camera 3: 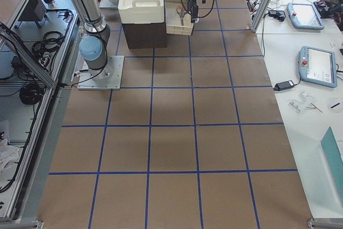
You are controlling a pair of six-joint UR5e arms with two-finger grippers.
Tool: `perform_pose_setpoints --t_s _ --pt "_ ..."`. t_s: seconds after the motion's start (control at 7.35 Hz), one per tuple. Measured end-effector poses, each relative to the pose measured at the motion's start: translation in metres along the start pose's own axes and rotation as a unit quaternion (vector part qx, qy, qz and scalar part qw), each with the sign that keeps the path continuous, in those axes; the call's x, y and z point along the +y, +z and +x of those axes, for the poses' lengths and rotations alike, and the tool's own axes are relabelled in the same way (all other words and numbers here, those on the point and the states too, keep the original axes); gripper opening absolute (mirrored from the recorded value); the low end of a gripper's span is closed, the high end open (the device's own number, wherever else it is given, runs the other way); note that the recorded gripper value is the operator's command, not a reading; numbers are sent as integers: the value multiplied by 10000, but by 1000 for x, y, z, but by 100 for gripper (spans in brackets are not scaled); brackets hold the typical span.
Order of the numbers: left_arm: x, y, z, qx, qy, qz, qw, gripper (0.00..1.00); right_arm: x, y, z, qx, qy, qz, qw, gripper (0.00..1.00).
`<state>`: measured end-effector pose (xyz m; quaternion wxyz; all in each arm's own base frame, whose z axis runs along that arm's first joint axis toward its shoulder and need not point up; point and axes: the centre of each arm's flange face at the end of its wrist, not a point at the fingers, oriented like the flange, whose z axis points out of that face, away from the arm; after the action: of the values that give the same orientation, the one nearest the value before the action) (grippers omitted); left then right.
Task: Put scissors in drawer and close it
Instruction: 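Move the left gripper to the front edge of the open drawer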
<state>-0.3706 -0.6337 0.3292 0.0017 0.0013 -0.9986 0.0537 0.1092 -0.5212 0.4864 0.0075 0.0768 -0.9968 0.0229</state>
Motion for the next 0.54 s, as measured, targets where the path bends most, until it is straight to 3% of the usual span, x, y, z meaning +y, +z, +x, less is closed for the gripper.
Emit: perform_pose_setpoints --t_s 0.54 --pt "-7 62 14 -135 84 -225 9996 100 2 1 2 75 8 -75 9999 100"
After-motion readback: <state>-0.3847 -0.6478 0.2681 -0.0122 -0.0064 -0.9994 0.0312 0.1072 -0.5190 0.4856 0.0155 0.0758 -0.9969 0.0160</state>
